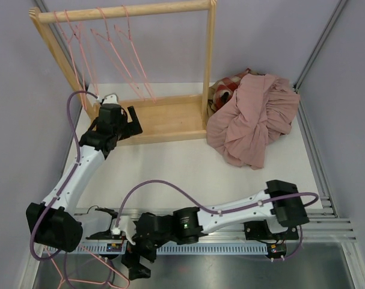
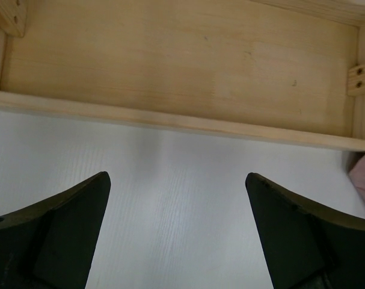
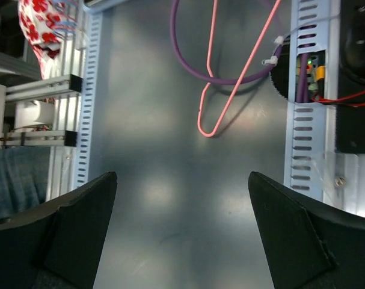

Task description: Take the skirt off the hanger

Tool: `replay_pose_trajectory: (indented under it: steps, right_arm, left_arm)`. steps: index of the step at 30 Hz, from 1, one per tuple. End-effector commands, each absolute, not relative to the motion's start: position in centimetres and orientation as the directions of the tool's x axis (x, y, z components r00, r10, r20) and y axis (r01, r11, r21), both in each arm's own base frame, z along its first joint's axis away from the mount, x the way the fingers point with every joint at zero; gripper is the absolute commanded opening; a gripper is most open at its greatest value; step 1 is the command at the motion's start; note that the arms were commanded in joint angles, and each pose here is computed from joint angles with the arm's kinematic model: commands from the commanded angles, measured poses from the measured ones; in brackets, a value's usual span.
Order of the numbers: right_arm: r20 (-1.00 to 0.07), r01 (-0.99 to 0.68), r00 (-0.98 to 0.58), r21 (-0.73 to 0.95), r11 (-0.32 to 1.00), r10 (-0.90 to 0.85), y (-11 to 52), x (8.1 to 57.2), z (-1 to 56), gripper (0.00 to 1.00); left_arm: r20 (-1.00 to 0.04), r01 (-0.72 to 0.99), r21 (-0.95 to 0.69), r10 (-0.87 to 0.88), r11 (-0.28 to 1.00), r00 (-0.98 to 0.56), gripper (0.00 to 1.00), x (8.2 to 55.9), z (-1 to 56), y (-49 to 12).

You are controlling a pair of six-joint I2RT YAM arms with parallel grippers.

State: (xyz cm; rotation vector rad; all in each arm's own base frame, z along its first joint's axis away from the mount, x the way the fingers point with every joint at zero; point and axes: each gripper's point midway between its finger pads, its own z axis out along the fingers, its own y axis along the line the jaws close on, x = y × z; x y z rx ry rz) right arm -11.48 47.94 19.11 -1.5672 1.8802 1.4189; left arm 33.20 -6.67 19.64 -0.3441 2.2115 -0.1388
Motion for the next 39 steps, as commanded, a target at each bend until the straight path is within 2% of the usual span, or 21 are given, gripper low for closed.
replay_pose_trajectory:
  steps: [1,6,9,13,17,25,31,34,39]
  right_arm:
    - [-0.762,-0.881,-0.346,0.465,-0.091,-0.547,51.7,-11.9,18.0,0.97]
    - [-0.825,-0.916,-0.289,0.385,-0.110,-0.485,55.6,-10.8,18.5,0.99]
    - [-0.839,-0.939,-0.271,0.338,-0.063,-0.472,58.2,-9.6,16.1,0.99]
    - [-0.858,-0.920,-0.285,0.371,-0.130,-0.428,60.6,-10.3,14.5,0.99]
    - [-0.837,-0.904,-0.311,0.407,-0.132,-0.450,61.8,-10.8,11.9,1.00]
    - [-0.779,-0.880,-0.331,0.459,-0.124,-0.533,63.3,-11.7,6.7,0.98]
    - [-0.775,-0.882,-0.344,0.460,-0.101,-0.531,63.4,-11.4,6.3,0.98]
    - [-0.778,-0.885,-0.347,0.457,-0.093,-0.524,63.6,-11.2,6.5,0.99]
    - [-0.744,-0.903,-0.349,0.429,-0.007,-0.570,64.2,-10.3,4.8,0.99]
  left_arm:
    - [-0.817,-0.004,-0.308,-0.267,0.951,-0.511,0.99,35.3,25.9,-8.9]
    - [-0.827,0.178,-0.375,-0.241,0.910,-0.509,0.99,35.7,30.3,-11.4]
    - [-0.816,0.258,-0.421,-0.239,0.870,-0.527,0.99,35.4,32.9,-13.1]
    - [-0.796,0.375,-0.512,-0.262,0.773,-0.546,0.99,34.2,36.4,-15.7]
    - [-0.759,0.397,-0.567,-0.270,0.721,-0.593,0.99,33.1,38.5,-16.8]
    - [-0.763,0.463,-0.603,-0.299,0.649,-0.573,0.99,32.4,43.4,-18.4]
    - [-0.806,0.468,-0.557,-0.309,0.687,-0.506,0.99,31.9,46.2,-17.7]
    - [-0.803,0.468,-0.567,-0.328,0.678,-0.498,0.99,31.5,46.9,-17.7]
    - [-0.811,0.533,-0.580,-0.372,0.616,-0.452,0.99,29.3,50.6,-18.0]
